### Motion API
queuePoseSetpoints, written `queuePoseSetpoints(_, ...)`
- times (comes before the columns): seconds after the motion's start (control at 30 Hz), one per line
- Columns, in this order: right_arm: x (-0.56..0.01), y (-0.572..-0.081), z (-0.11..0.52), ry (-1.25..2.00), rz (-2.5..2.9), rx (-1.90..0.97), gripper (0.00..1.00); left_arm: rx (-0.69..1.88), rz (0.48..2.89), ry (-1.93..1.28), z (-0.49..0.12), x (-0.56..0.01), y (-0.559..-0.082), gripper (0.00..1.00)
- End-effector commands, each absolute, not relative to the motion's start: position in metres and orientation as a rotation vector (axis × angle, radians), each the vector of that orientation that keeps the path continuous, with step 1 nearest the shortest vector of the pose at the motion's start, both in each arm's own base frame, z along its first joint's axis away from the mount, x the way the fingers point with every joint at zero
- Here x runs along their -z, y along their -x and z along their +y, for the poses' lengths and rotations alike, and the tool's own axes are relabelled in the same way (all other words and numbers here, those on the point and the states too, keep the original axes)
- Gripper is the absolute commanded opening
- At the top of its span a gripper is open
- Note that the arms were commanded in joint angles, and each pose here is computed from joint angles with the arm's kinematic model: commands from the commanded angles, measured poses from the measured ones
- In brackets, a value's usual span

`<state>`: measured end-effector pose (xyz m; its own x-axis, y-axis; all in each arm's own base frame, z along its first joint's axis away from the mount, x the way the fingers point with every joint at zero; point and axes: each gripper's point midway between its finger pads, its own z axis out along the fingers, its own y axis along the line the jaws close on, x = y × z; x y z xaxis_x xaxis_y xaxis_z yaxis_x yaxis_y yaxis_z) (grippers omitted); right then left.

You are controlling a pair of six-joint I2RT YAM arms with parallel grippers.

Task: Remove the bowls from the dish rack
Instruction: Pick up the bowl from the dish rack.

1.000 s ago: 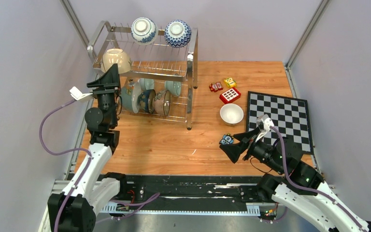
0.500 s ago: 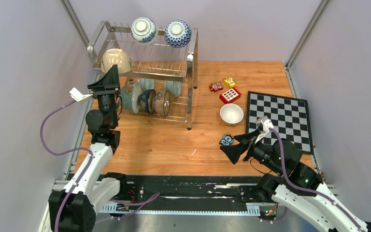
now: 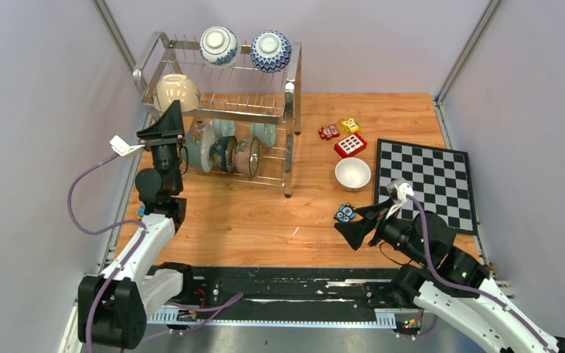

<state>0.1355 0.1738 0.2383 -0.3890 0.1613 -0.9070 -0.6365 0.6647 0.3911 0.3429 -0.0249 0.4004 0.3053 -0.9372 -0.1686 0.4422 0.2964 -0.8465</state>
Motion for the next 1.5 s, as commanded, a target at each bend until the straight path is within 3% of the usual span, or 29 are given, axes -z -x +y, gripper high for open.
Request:
queuePoseSetpoints(0.0, -0.229, -0.135, 0.173, 0.369, 1.802, -0.895, 0.94, 1.038, 0.713, 0.758, -0.019, -0.408, -0.341, 0.46)
queuePoseSetpoints(0.3, -0.226, -0.138, 0.176, 0.378, 1.808, -0.885, 0.94, 1.053, 0.689, 0.738, -0.021, -0.408, -0.342, 0.47)
queuePoseSetpoints(0.57, -0.225, -0.139, 0.177, 0.387, 1.816, -0.874, 0.94, 1.093, 0.665, 0.71, -0.025, -0.409, -0.347, 0.4)
queuePoseSetpoints(0.77, -0.225, -0.14, 0.178, 0.393, 1.819, -0.869, 0.94, 1.104, 0.662, 0.689, -0.028, -0.41, -0.349, 0.31)
queuePoseSetpoints(1.2, -0.222, -0.139, 0.183, 0.441, 1.882, -0.859, 0.94, 1.164, 0.638, 0.665, -0.034, -0.401, -0.351, 0.01)
queuePoseSetpoints(1.47, -0.225, -0.142, 0.182, 0.4, 1.876, -0.856, 0.93, 1.185, 0.65, 0.615, -0.043, -0.407, -0.351, 0.0)
